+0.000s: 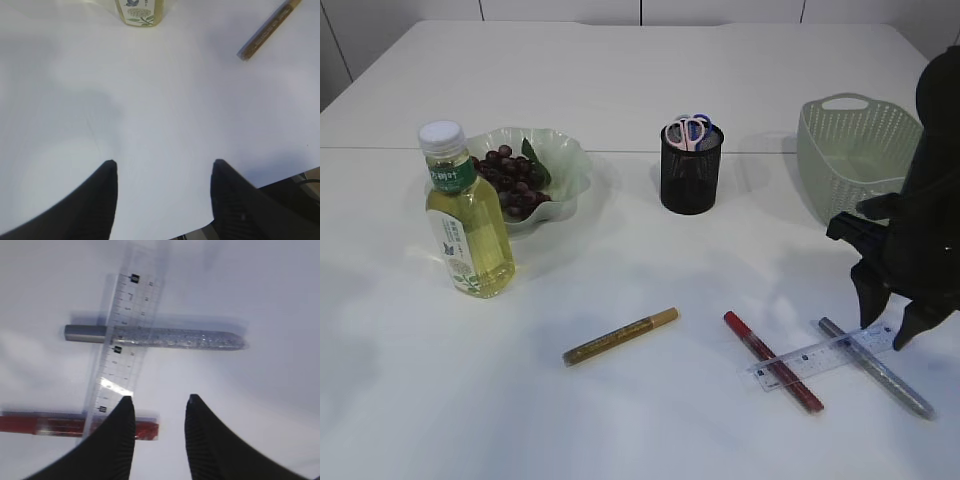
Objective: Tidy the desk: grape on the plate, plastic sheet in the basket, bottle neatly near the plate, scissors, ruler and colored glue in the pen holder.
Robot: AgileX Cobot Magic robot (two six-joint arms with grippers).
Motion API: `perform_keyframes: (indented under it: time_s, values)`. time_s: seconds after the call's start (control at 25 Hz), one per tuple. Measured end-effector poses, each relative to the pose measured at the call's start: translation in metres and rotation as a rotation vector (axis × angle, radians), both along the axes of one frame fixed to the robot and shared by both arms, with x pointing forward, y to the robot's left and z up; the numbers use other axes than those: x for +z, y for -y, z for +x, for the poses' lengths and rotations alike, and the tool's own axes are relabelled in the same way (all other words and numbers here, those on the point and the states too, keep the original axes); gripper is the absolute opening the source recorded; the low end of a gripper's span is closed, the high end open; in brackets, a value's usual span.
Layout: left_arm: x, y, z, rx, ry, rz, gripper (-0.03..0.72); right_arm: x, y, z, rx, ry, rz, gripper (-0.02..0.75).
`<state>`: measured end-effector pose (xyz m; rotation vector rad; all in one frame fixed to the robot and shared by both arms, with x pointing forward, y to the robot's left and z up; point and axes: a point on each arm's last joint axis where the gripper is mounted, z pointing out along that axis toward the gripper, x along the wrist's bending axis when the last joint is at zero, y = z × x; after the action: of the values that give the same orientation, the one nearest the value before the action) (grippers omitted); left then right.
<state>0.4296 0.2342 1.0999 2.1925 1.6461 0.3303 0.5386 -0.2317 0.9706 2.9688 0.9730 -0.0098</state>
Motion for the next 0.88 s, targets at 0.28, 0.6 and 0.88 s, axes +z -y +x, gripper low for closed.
perform_keyframes:
  time_s: [0.28, 0.6, 0.88]
  values:
    - [0.000, 0.000, 0.000, 0.000, 0.000, 0.000, 0.435, -0.003, -0.007, 0.010, -0.038, 0.095, 0.081, 0.290]
    - [0.000, 0.000, 0.000, 0.000, 0.000, 0.000, 0.435, -0.018, -0.011, 0.015, -0.063, 0.079, 0.107, 0.315]
    - [0.000, 0.000, 0.000, 0.000, 0.000, 0.000, 0.435, -0.032, -0.014, 0.017, -0.066, 0.033, 0.117, 0.318]
